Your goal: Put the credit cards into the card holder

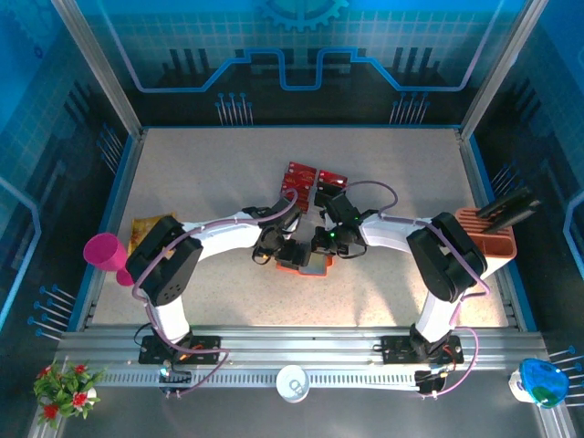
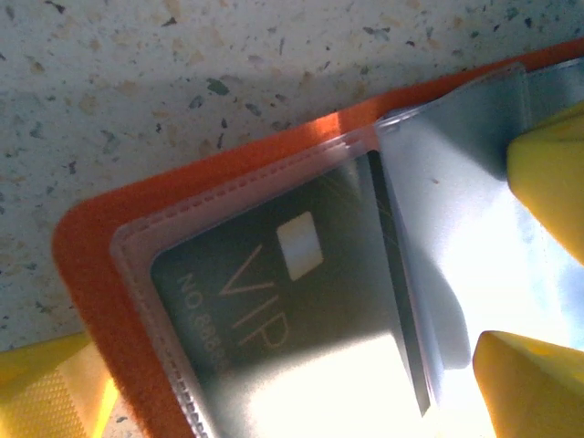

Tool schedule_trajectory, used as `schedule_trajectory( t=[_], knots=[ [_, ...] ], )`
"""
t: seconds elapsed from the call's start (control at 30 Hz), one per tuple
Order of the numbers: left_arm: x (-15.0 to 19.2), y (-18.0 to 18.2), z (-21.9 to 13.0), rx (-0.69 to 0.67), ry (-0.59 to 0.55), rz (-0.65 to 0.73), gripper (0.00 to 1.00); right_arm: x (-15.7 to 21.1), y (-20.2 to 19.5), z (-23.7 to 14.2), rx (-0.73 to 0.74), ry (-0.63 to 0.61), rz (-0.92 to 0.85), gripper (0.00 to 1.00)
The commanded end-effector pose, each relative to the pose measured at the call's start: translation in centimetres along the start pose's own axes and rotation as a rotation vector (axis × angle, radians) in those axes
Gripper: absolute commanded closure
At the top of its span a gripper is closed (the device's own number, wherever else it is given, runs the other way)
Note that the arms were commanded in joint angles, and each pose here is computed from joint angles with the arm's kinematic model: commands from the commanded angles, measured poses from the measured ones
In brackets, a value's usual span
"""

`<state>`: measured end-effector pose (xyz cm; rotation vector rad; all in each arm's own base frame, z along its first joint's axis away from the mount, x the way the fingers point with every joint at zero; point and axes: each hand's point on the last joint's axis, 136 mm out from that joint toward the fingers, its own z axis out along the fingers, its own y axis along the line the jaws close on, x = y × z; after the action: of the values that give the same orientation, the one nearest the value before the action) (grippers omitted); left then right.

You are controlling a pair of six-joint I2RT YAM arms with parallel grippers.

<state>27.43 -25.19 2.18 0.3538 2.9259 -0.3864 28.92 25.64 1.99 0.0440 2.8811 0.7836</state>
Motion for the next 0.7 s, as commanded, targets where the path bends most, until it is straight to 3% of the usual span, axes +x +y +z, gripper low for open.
schedule_trajectory(
  t=[0.0,0.1,0.23,0.37,0.6,0.67],
  knots=[
    [1.9,1.2,1.5,-0.046,0.053,0.015,0.01,0.0,-0.2,-0.2,0.003,0.011,0.020,1.00],
    [2.2,1.4,1.7,-0.046,0.060,0.007,0.02,-0.9,0.3,-1.7,-0.012,-0.036,0.024,1.00],
    [2.4,1.3,1.9,-0.037,0.066,0.003,0.07,-1.7,0.5,-3.2,-0.017,-0.083,0.031,0.83],
    [2.5,1.2,2.0,-0.029,0.069,0.001,0.12,-1.8,0.6,-3.7,-0.018,-0.093,0.033,0.75],
    [2.5,1.1,2.0,-0.022,0.070,0.000,0.15,-1.2,0.6,-3.0,-0.032,-0.067,0.047,0.73],
    [2.3,1.0,1.8,-0.023,0.063,-0.005,0.11,-1.1,0.7,-3.2,-0.034,-0.074,0.045,0.73]
  ],
)
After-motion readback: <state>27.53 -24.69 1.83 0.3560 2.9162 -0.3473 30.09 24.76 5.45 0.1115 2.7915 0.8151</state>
